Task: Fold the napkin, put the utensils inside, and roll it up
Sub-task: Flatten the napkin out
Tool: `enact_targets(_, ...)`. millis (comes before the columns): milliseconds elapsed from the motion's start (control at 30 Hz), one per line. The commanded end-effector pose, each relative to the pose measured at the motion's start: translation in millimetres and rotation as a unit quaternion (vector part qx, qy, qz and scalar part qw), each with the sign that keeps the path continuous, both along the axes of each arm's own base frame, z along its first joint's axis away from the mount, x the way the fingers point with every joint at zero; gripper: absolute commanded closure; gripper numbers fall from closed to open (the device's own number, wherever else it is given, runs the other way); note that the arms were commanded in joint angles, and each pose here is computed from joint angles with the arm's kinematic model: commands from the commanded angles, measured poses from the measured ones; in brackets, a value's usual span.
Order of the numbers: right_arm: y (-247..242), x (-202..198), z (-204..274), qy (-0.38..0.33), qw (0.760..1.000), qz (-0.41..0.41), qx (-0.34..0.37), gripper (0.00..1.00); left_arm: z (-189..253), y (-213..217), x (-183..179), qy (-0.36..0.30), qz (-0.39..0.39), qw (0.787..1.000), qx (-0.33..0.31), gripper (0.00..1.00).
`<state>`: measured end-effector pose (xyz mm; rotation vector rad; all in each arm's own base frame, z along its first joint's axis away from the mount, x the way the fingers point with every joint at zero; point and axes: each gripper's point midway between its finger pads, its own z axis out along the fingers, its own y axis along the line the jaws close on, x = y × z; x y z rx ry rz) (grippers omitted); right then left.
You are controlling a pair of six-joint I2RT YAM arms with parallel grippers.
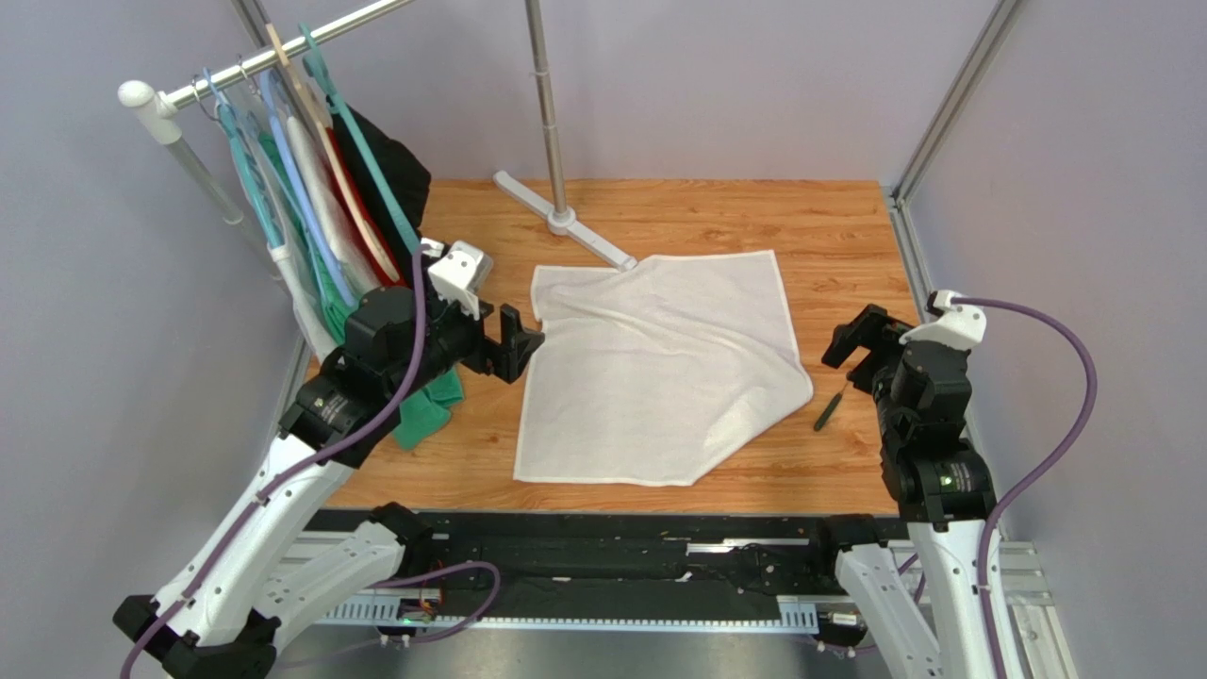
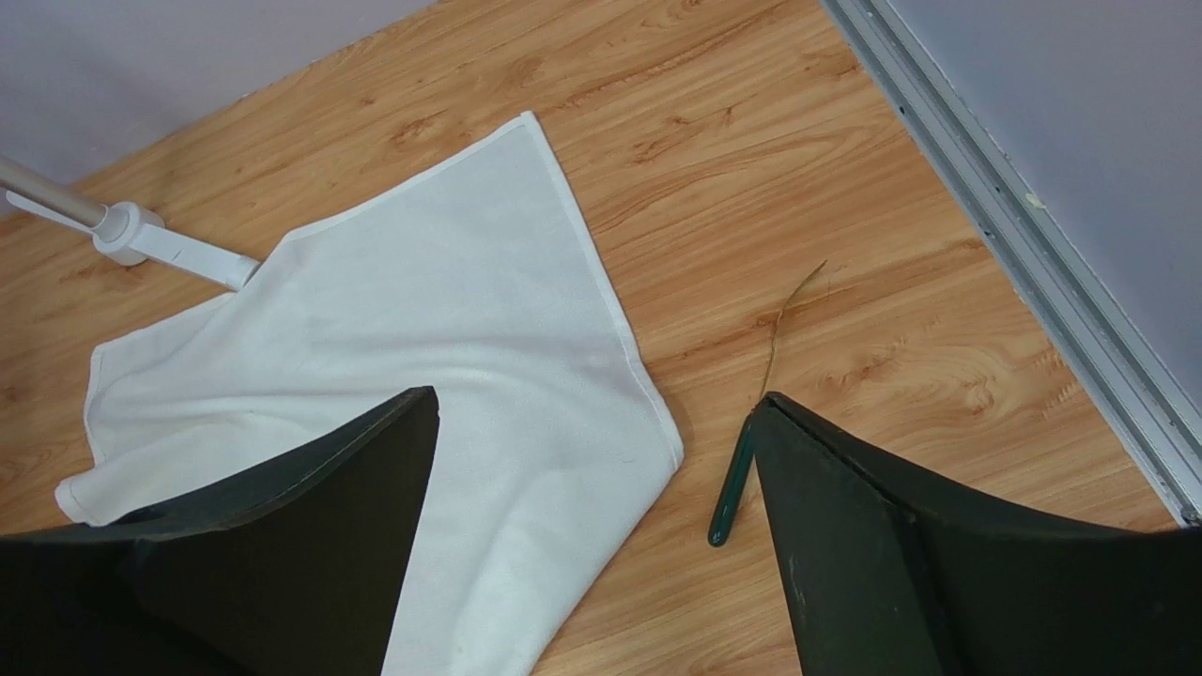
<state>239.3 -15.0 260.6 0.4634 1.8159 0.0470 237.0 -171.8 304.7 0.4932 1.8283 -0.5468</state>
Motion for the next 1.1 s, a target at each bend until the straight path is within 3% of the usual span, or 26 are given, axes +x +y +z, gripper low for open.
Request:
enact_targets(0, -4.2, 3.2, 11.8, -0.023, 1.0, -0.014, 0.001, 0.14, 7.3, 2.4, 5.0, -0.007, 0.015, 1.0, -0.006, 0.02)
enact_targets(267, -3.2, 5.2, 8.8, -0.016, 1.0, -0.014, 0.005, 0.15, 5.6, -0.4, 0.7, -0.01, -0.001, 1.0, -0.007, 0.02)
enact_targets(400, 19.0, 16.3, -7.6, 0.012, 0.999, 0.032, 0.043, 0.19, -0.4, -4.5, -0.1, -0.001, -0.012, 1.0, -0.003, 0.02)
enact_targets(567, 65.7, 25.1, -52.6, 0.063, 0.982, 0.087, 0.156, 0.25, -4.3, -4.6, 1.5, 0.011, -0.008, 1.0, 0.001, 0.02)
enact_targets(867, 70.2, -3.2, -121.3, 0.144, 0.968, 0.032, 0.205, 0.27, -7.9, -6.0, 1.2, 0.021, -0.008, 1.0, -0.001, 0.03)
enact_targets(1067, 83.6, -0.6, -161.9, 0.207, 0.95, 0.03, 0.234, 0.27, -23.9, -1.4, 10.2, 0.055, 0.029, 0.998, 0.006, 0.09)
